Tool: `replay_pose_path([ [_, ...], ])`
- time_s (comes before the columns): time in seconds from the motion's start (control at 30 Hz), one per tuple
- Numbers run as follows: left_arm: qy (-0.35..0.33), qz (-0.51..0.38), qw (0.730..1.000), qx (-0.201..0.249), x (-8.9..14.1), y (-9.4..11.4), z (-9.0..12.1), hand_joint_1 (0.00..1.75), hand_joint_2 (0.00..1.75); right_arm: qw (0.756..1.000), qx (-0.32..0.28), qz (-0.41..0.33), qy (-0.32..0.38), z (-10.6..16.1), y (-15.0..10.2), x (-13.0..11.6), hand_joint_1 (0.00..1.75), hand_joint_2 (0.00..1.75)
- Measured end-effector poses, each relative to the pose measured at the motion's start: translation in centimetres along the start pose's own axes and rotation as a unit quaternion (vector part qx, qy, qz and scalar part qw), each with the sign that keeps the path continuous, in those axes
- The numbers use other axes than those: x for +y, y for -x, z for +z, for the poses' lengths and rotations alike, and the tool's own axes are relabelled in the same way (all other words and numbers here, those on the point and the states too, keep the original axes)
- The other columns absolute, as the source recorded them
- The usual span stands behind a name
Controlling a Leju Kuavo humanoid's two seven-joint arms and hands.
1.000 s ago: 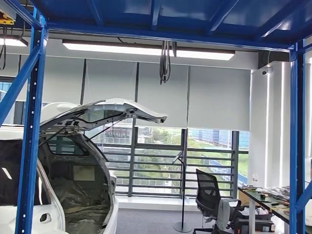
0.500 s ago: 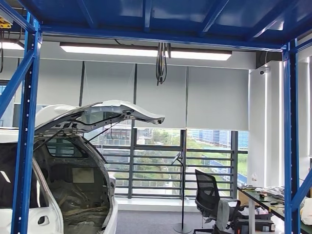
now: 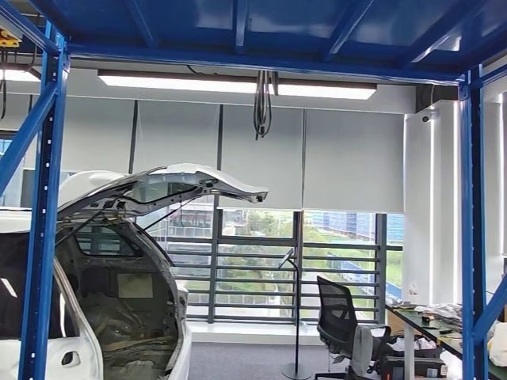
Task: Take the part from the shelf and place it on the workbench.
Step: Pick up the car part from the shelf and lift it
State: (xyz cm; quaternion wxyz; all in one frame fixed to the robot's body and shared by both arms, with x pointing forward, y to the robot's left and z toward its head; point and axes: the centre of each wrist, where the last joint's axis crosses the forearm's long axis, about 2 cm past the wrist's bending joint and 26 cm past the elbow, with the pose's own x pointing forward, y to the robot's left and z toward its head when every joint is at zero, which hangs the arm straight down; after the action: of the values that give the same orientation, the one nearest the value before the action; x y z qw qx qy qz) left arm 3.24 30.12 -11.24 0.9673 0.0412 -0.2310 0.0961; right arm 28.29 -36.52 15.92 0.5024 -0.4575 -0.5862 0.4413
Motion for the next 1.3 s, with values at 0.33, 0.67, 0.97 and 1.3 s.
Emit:
replay_pose_path([
  [0.33,0.004,-0.01,1.0,-0.001,0.1,-0.1,0.0,0.0,0.0,0.999,0.031,0.018,0.001,-1.7,0.6,0.1,0.0,1.75],
  [0.67,0.011,-0.021,1.0,-0.005,0.3,-0.3,-0.1,0.0,0.0,0.998,0.061,0.019,-0.023,-5.2,1.1,0.5,0.0,1.75],
  [0.97,0.02,-0.027,0.999,-0.013,0.2,-0.8,-0.3,0.0,0.0,0.996,0.071,0.028,-0.055,-8.3,0.9,1.2,0.0,1.75],
  [1.3,0.026,-0.033,0.999,-0.021,0.1,-1.1,-0.4,0.0,0.0,0.994,0.063,0.039,-0.081,-11.1,-1.1,1.9,0.0,1.75],
])
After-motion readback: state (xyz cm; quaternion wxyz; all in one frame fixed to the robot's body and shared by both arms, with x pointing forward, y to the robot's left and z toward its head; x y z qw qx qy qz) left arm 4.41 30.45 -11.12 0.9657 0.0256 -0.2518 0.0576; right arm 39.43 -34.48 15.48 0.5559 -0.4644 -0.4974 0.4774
